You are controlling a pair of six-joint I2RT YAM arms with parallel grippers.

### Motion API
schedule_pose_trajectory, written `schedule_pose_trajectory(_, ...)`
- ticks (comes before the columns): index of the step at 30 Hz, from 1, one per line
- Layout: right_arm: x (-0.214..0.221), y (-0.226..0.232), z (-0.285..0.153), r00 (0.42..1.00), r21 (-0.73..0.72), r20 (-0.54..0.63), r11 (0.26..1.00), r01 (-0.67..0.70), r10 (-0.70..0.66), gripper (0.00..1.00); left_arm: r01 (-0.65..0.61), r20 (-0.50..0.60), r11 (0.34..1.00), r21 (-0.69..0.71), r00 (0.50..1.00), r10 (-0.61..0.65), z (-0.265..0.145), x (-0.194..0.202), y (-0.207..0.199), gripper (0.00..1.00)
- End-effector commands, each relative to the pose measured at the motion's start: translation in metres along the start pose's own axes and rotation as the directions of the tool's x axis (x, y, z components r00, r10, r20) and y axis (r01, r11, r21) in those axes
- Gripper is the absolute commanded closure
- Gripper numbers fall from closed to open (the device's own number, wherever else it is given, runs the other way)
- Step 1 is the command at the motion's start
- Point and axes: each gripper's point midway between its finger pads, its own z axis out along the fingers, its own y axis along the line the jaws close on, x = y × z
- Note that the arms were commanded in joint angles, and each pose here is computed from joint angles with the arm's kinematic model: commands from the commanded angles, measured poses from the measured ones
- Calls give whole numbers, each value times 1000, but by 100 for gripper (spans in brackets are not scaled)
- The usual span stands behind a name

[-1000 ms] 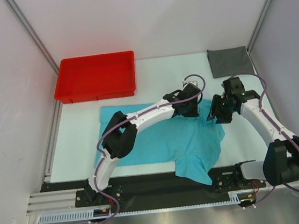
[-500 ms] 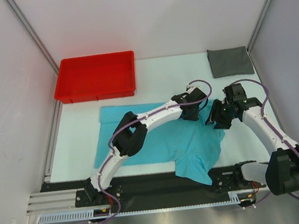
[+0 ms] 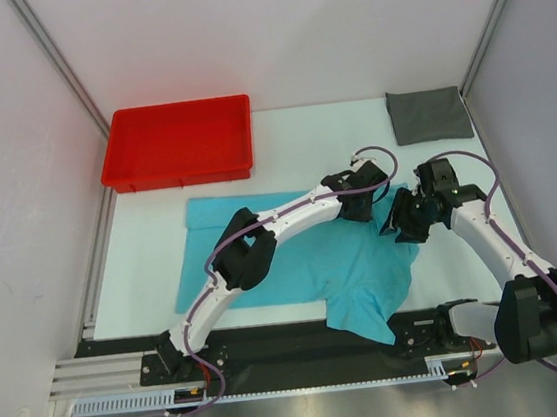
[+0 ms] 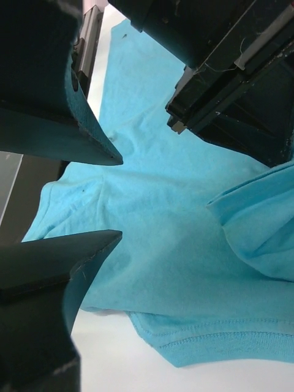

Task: Fold and stack the t-shirts
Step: Fold the tshirt

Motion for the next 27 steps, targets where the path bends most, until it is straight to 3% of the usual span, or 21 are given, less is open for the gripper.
schedule_pose_trajectory(1,-1,2,2,1000,-16,5,1000,-26,26,48,-23,39,1000,5,999,23,-4,-16,-3,80)
schedule_pose_trajectory(3,-3,3,6,999,-21,6,998,-54,54,50,-30,44,1000,2,999,30,-5,-18,-3,88)
schedule_pose_trajectory(12,-3,4,37,985,-99,-17,980,-174,173,64,-57,62,998,-23,996,58,-29,-25,6,100)
schedule_pose_trajectory(20,-7,-1,56,987,-100,-24,982,-163,162,55,-65,74,998,-14,995,66,-43,-29,9,100)
schedule_pose_trajectory(27,-13,-5,70,983,-77,-22,980,-186,185,55,-73,72,997,12,995,72,-50,-30,5,100)
